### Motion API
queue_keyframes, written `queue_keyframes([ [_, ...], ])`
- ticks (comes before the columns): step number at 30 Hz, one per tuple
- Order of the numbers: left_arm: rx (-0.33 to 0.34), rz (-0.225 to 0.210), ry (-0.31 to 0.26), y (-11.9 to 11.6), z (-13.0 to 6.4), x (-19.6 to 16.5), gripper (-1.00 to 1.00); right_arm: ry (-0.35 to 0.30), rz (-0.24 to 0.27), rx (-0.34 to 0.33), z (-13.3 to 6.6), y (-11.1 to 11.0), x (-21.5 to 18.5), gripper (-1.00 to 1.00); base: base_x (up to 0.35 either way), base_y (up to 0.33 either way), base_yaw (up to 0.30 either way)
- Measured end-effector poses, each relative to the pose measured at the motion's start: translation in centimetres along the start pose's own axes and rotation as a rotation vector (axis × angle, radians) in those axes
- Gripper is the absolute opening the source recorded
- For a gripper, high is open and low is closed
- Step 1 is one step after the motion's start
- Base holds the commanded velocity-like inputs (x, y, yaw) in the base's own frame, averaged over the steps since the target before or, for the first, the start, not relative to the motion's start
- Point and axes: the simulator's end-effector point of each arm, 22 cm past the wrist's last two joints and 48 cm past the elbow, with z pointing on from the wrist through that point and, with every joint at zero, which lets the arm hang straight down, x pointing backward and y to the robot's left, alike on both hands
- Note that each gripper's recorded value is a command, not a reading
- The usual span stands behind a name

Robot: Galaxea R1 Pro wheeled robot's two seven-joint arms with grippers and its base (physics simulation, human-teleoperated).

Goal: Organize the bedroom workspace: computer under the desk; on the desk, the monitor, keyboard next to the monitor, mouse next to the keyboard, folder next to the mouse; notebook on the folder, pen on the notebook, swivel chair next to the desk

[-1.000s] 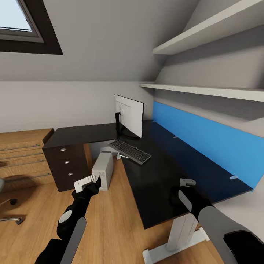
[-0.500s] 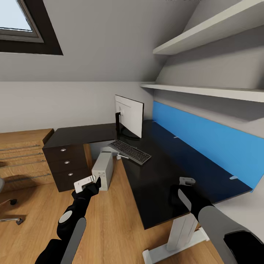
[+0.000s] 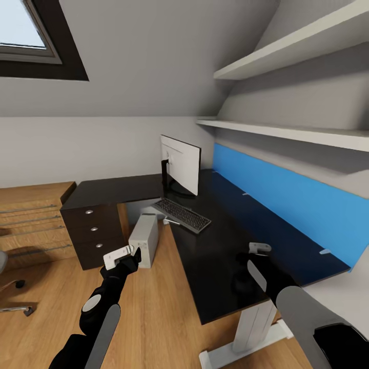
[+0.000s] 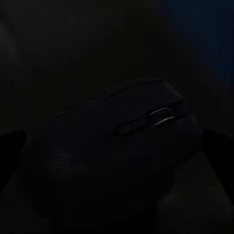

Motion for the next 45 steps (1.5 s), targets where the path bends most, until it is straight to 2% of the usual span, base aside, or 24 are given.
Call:
queue_keyframes([
  [4,-0.001,0.001,0.002,-0.2,-0.1,-0.5,1.0,-0.002,-0.001,-0.005,-0.5,0.2,-0.7,-1.0,0.0,0.0,0.0],
  [6,-0.002,0.002,0.004,-0.2,-0.2,-0.7,1.0,-0.023,-0.003,-0.024,-1.4,1.0,-2.7,-1.0,0.0,0.0,0.0],
  [8,-0.002,0.003,0.005,-0.3,-0.3,-0.9,1.0,-0.067,-0.009,-0.057,-3.5,2.5,-5.6,-1.0,0.0,0.0,0.0],
  [9,-0.003,0.003,0.005,-0.3,-0.3,-1.1,1.0,-0.071,-0.013,-0.062,-4.4,2.8,-5.5,-1.0,0.0,0.0,0.0],
  [14,-0.003,0.003,0.006,-0.6,-0.5,-1.7,1.0,-0.138,-0.006,-0.029,-9.5,2.8,-5.8,-1.0,0.0,0.0,0.0],
  [17,-0.003,0.003,0.008,-0.7,-0.6,-2.1,1.0,-0.141,0.017,-0.026,-12.1,3.2,-5.2,-1.0,0.0,0.0,0.0],
  [19,-0.004,0.005,0.011,-0.8,-0.6,-2.2,1.0,-0.137,0.023,-0.034,-13.0,3.7,-5.0,-1.0,0.0,0.0,0.0],
  [24,-0.005,0.005,0.013,-0.8,-0.6,-2.2,1.0,-0.138,0.036,-0.053,-13.6,4.6,-5.0,-1.0,0.0,0.0,0.007],
  [28,-0.004,0.005,0.015,-0.8,-0.6,-2.2,1.0,-0.134,0.058,-0.093,-14.4,7.4,-4.9,-1.0,0.0,0.0,0.205],
  [39,-0.005,0.007,0.02,-0.7,-0.6,-1.9,1.0,-0.131,0.059,-0.096,-14.5,7.8,-4.8,-1.0,0.0,0.0,0.277],
  [45,0.001,0.02,0.043,-1.0,-0.5,-0.7,1.0,-0.127,0.056,-0.094,-14.4,7.8,-4.7,-1.0,-0.051,0.045,0.28],
])
